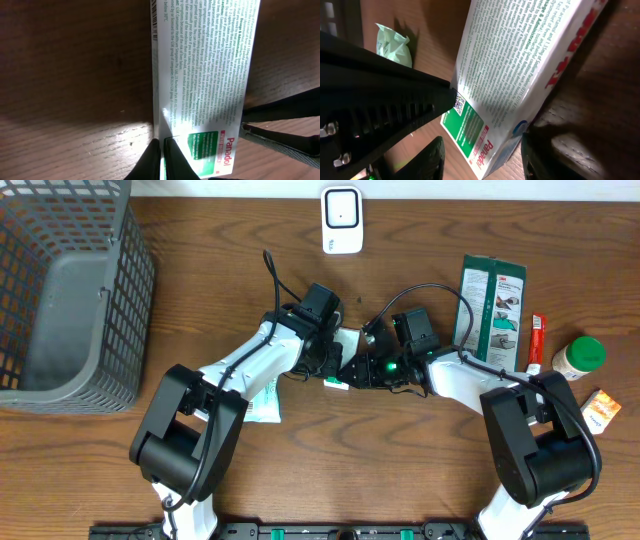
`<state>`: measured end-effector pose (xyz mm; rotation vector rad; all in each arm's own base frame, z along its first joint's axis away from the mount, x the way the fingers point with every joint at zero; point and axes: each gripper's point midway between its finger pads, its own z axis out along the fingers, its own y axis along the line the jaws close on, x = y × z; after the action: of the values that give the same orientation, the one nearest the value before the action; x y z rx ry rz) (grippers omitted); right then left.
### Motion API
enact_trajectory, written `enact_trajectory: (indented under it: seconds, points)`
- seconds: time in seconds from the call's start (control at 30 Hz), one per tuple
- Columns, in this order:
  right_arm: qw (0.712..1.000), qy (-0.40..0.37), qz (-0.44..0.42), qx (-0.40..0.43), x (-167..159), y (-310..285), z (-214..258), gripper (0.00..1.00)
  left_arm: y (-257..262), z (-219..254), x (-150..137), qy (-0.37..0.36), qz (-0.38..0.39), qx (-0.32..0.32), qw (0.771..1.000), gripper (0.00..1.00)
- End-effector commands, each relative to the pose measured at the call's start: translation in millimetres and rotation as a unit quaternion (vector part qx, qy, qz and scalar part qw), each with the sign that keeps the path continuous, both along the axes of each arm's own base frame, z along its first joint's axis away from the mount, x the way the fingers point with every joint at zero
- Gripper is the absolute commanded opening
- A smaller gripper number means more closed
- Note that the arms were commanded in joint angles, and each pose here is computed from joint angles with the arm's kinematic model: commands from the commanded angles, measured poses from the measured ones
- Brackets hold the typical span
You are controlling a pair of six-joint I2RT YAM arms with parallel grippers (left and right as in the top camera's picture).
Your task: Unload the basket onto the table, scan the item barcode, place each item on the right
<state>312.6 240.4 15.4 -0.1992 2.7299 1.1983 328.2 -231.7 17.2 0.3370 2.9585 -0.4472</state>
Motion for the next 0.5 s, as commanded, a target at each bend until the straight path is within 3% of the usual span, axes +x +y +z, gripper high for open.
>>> enact_trajectory:
  seconds: [0.0,0.47]
  points:
    - [1.0,-0.005,0.02,0.017,-6.0,5.9,5.4,0.45,19.5,-10.0,4.6,-0.016,0.003,0.053,0.998,0.08]
    - [1.0,0.008,-0.01,-0.009,-2.0,1.2,-1.6,0.5,26.2,-11.0,5.9,-0.019,0.008,0.069,0.997,0.07]
